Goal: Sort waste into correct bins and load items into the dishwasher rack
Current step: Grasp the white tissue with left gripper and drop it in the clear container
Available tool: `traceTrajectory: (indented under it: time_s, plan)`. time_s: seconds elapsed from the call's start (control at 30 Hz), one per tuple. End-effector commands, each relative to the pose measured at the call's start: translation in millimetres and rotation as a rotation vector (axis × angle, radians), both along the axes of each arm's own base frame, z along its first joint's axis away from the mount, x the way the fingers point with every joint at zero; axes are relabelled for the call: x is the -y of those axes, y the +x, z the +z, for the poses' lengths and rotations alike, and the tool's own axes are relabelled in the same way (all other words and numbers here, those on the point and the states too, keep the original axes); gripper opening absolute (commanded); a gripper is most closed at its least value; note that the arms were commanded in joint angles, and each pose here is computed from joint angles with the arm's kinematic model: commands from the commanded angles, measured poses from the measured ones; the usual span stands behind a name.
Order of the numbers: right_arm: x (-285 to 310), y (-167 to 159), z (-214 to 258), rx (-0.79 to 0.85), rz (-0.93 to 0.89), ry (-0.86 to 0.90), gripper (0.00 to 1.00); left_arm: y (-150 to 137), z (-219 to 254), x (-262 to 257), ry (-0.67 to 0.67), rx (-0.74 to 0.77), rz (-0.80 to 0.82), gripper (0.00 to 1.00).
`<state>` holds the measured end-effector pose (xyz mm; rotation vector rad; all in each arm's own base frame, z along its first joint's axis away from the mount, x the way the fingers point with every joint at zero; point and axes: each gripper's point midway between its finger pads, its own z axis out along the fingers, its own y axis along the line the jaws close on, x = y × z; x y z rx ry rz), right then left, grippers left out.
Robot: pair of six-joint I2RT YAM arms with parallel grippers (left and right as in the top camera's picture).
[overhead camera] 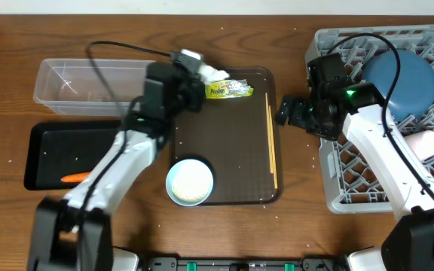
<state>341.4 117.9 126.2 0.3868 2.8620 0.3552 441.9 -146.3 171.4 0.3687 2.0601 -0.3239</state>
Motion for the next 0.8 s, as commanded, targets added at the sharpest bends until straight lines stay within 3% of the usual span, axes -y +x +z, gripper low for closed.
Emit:
traceTrajectory:
  time_s: [0.0,0.23,0.43,0.47,0.5,0.53,0.63,0.77]
  plan:
    - [-3.6,-1.1,0.1,0.001,0.003,-0.004,0.99,11.3,12.2,-47.6,0.046,0.032,0.145,0.06]
    - [-3.6,-1.0,0.2,0.001,0.004,-0.003,0.99,20.4,7.0,-135.7,0.059,0.009,0.343,0.06]
    - [-3.7,-1.0,0.2,0.001,0.004,-0.003,0.99,17.7,2.7,-159.2,0.046,-0.015,0.378,0.07]
    - [-3.7,-1.1,0.1,0.001,0.004,-0.003,0.99,16.5,0.4,-158.1,0.045,-0.025,0.373,0.31]
    - [-3.7,-1.1,0.1,0.001,0.004,-0.003,0.99,15.3,-1.8,-154.8,0.039,-0.036,0.359,0.66]
    - [-3.7,-1.2,0.1,0.0,0.004,-0.003,0.99,14.3,-2.9,-148.8,0.028,-0.044,0.335,0.75]
    - [-5.4,-2.5,0.1,-0.006,0.007,0.007,0.99,11.8,-1.5,-121.5,-0.025,-0.051,0.223,0.88]
    - [-5.0,-5.3,-0.7,-0.018,0.008,0.006,0.99,11.1,0.5,-93.0,-0.033,-0.041,0.153,0.89]
